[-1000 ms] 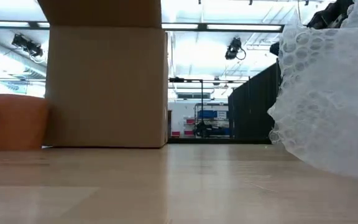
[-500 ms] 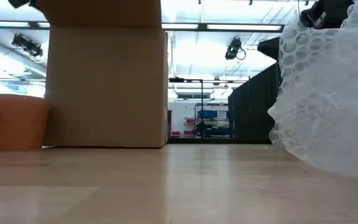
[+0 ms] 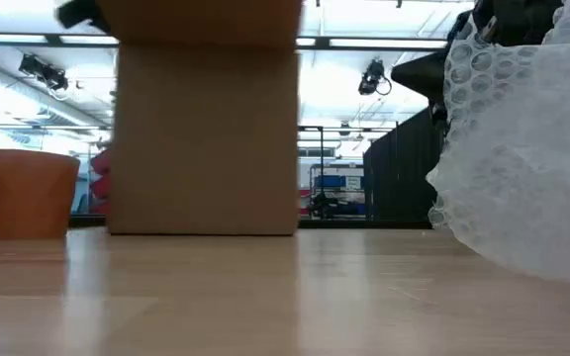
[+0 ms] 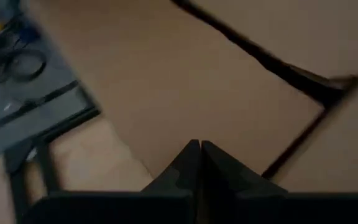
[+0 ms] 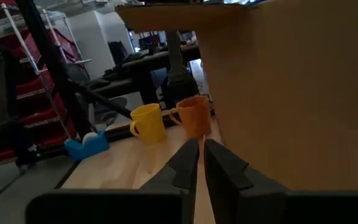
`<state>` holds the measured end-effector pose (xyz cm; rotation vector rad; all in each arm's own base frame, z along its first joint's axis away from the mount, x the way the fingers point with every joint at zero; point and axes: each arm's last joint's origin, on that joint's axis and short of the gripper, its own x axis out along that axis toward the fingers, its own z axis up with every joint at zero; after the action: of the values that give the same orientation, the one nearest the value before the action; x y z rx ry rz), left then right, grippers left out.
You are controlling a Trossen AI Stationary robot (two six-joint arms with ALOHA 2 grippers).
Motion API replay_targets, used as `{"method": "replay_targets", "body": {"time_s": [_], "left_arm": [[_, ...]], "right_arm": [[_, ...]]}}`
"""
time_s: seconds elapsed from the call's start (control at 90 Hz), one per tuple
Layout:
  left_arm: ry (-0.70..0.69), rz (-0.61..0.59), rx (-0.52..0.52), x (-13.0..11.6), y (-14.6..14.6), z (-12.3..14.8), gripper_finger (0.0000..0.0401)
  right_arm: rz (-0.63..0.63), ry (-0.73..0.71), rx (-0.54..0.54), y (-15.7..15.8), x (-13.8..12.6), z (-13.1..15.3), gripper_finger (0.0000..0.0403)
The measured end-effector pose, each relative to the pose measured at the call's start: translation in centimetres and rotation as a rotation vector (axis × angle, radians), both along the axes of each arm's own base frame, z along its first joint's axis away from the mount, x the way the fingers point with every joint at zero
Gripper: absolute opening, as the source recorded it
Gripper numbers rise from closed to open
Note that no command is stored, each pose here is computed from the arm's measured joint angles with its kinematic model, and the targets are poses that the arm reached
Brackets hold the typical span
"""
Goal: Wrap mug
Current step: Move the brown box to the top center of the table
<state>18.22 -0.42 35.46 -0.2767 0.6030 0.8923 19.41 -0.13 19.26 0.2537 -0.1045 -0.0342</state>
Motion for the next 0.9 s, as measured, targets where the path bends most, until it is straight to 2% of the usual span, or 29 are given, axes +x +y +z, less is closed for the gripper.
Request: {"method": "replay_targets", "body": {"time_s": [0.1, 0.2, 0.344, 0.5, 0.611, 0.722, 0.9], "left_arm": [[-0.041, -0.093, 0.036, 2.5, -0.4, 0.1, 0.0000], [-0.046, -0.187, 0.025, 3.4, -0.7, 1.7, 0.0000], [0.010, -0.171, 0.085, 1.6, -0.6, 4.8, 0.0000], [0.105, -0.046, 0.107, -1.8, 0.0, 6.6, 0.0000], [0.119, 0.049, 0.063, -3.3, 0.2, 6.2, 0.0000], [0.112, 0.059, 0.031, -3.5, 0.2, 5.0, 0.0000], [0.234, 0.087, 0.027, -2.8, 0.1, 1.1, 0.0000]], "right_arm": [[-0.004, -0.014, -0.016, 0.0, 0.5, 0.6, 0.0006], [-0.068, -0.041, -0.066, -0.2, 1.2, 1.9, 0.0006], [-0.231, -0.013, -0.134, -0.8, 2.5, 4.1, 0.0001], [-0.361, 0.144, -0.175, -2.1, 3.8, 5.8, 0.0001], [-0.462, 0.243, -0.192, -3.3, 4.2, 5.8, 0.0001], [-0.523, 0.270, -0.189, -4.3, 4.0, 5.6, 0.0000], [-0.550, 0.264, -0.187, -5.3, 4.0, 5.5, 0.0000]]}}
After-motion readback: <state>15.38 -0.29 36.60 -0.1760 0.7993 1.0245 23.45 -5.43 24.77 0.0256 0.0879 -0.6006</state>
